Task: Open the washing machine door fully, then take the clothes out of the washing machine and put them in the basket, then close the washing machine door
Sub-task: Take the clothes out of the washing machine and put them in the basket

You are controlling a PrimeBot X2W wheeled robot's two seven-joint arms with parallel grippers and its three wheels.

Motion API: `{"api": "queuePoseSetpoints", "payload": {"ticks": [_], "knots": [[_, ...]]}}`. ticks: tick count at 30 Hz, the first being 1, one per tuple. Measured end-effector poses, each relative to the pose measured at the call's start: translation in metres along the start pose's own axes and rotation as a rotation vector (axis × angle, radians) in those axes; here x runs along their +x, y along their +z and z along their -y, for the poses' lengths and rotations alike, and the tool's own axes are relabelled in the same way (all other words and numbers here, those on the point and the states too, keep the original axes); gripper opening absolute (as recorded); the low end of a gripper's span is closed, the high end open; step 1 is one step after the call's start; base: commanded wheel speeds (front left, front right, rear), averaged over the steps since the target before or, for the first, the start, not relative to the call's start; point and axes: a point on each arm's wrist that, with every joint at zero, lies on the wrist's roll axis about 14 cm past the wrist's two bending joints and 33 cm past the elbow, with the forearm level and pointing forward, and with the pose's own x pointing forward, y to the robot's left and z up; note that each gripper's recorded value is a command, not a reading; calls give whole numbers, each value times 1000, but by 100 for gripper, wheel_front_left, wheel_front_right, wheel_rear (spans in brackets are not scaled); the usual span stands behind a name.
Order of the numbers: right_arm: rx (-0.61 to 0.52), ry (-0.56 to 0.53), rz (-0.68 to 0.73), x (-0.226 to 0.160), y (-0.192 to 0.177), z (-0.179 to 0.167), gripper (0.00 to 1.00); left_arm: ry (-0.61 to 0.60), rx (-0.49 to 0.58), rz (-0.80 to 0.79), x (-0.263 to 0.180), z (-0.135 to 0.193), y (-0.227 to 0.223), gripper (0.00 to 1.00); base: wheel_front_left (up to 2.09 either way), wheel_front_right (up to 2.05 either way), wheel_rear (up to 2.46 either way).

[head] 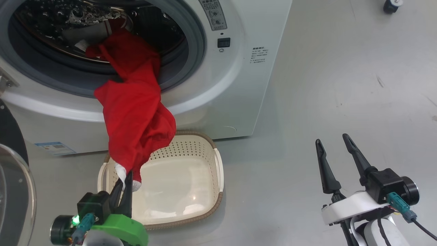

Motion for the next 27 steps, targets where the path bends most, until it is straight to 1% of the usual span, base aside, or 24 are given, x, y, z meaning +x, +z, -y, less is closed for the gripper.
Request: {"api": "queuePoseSetpoints", "payload": {"ticks": [2, 4, 13, 17, 20, 27], "knots": [[4, -2, -6, 1, -2, 0, 100, 11, -34, -71, -1, -2, -20, 0, 0, 0, 0], [5, -5, -14, 3, -4, 2, 100, 17, -56, -109, -1, -2, -31, 0, 0, 0, 0], [12, -9, -41, 12, -14, 7, 100, 52, -86, -321, -3, -12, -92, 0, 0, 0, 0], [13, -13, -43, 17, -16, 10, 100, 36, -88, -353, 14, -10, -101, 0, 0, 0, 0], [14, -18, -56, 21, -21, 13, 100, 37, -110, -384, 28, -10, -110, 0, 0, 0, 0], [13, -37, -79, 28, -31, 23, 100, 25, -119, -500, 47, -9, -142, 0, 0, 0, 0]]}}
